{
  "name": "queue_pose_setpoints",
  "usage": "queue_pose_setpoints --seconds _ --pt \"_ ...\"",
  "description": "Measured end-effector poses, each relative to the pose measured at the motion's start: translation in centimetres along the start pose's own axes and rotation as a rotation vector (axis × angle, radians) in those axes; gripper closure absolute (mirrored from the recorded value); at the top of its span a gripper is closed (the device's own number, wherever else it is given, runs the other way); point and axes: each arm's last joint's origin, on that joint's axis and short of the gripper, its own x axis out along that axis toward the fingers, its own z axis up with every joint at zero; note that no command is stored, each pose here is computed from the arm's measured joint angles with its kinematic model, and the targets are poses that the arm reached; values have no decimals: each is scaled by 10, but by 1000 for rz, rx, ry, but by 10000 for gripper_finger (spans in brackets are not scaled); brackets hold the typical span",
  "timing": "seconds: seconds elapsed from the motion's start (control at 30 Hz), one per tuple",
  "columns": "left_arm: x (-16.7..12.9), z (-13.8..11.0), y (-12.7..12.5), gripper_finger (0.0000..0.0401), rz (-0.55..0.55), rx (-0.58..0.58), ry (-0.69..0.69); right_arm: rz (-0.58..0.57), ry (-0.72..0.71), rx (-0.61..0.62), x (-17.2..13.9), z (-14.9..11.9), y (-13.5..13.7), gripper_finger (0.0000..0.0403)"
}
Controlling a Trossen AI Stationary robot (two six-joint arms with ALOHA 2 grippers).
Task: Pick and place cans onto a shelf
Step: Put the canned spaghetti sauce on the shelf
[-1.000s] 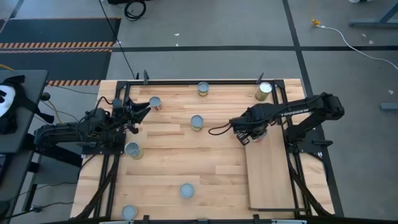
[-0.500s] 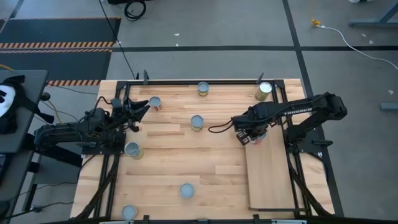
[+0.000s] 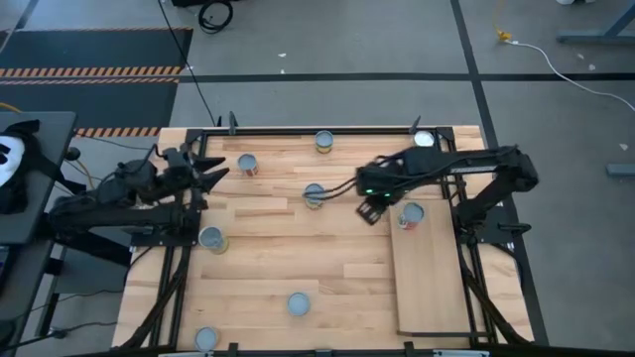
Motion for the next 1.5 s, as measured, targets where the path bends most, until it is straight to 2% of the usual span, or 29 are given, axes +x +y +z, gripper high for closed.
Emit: queue_pose_setpoints --seconds 0.17,0.27,0.4,0.5,0.63,0.77,0.9,0.97,1.07,1.23,1.37,1.5 --pt "-4 4 1 232 4 -3 24 23 -91 -348 21 40 45 266" --pt "-4 6 0 232 3 -28 0 15 -64 -506 42 58 61 265" --pt "-4 8 0 232 1 -66 -11 2 -34 -768 70 72 73 264" --pt "-4 8 0 232 1 -67 -12 2 -17 -873 92 81 75 264" --pt "-4 8 0 232 1 -79 -12 -17 23 -883 118 96 66 264" --pt "-4 9 0 232 -2 -107 -27 -24 -9 -889 127 109 58 265" --pt "-4 9 0 232 -10 -332 -28 9 -58 -851 132 123 50 267" --pt "-4 9 0 232 -9 -396 -25 34 -48 -838 138 127 46 268" --pt "-4 9 0 232 -17 -396 -18 54 -25 -826 148 130 42 268" --pt "-4 9 0 232 -18 -333 -21 65 -18 -821 161 133 43 271" --pt "-4 11 -1 232 -23 -338 -38 63 -11 -801 161 132 43 281" --pt "-4 15 0 232 -9 -323 -87 50 -6 -695 161 133 42 308"
